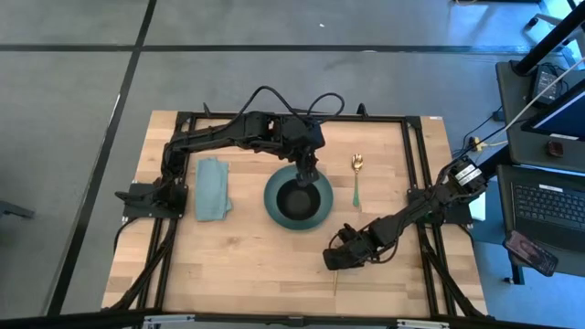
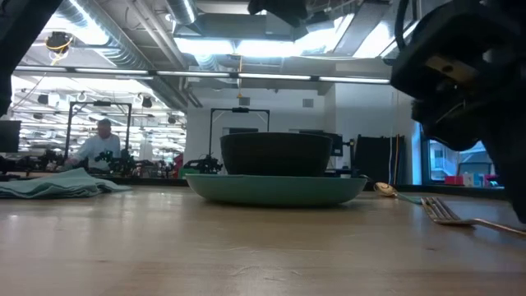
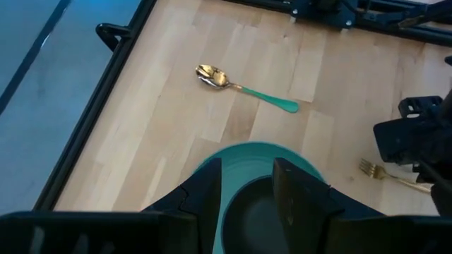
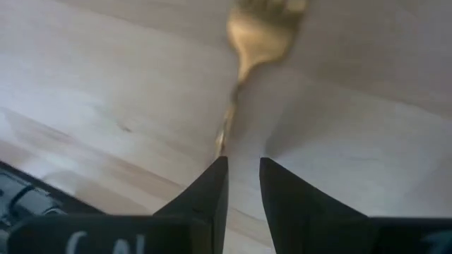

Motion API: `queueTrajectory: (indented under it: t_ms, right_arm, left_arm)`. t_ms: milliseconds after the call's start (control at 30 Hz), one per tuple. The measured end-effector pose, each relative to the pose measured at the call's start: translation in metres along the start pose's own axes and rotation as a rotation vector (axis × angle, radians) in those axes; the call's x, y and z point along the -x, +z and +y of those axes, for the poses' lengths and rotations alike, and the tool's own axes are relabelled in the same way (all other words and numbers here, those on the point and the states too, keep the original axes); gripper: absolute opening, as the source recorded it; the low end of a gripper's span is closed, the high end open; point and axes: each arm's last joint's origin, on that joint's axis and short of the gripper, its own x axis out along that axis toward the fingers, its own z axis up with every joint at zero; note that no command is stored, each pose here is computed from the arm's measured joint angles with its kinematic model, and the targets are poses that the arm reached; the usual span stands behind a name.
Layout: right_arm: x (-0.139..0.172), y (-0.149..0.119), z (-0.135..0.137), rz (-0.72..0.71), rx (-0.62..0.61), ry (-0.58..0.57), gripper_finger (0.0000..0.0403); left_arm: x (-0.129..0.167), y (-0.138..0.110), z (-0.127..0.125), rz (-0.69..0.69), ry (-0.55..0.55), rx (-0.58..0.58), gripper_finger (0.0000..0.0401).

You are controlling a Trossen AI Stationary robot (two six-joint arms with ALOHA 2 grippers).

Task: Set table place
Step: Put the gold fork on the right side of the green plate

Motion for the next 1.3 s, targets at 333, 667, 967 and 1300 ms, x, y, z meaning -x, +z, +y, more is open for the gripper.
queueTrajectory:
  t_ms: [333, 667, 967, 1300]
  right_arm:
    - [0.0, 0.0, 0.002, 0.006, -0.017, 0.02, 0.0084]
    - [-0.004, 0.001, 0.007, -0.004, -0.018, 0.07, 0.0084]
    - [-0.005, 0.004, 0.007, -0.021, -0.025, 0.066, 0.0084]
    - [-0.02, 0.007, 0.005, -0.02, 0.003, 0.039, 0.0084]
  left_arm:
    - [0.0, -0.002, 0.0, 0.02, 0.004, -0.005, 0.0121]
    - [0.0, -0.002, 0.0, 0.021, 0.004, -0.005, 0.0121]
    - [0.0, -0.002, 0.0, 0.021, 0.004, -0.005, 0.0121]
    - [0.0, -0.002, 0.001, 0.022, 0.005, -0.004, 0.0121]
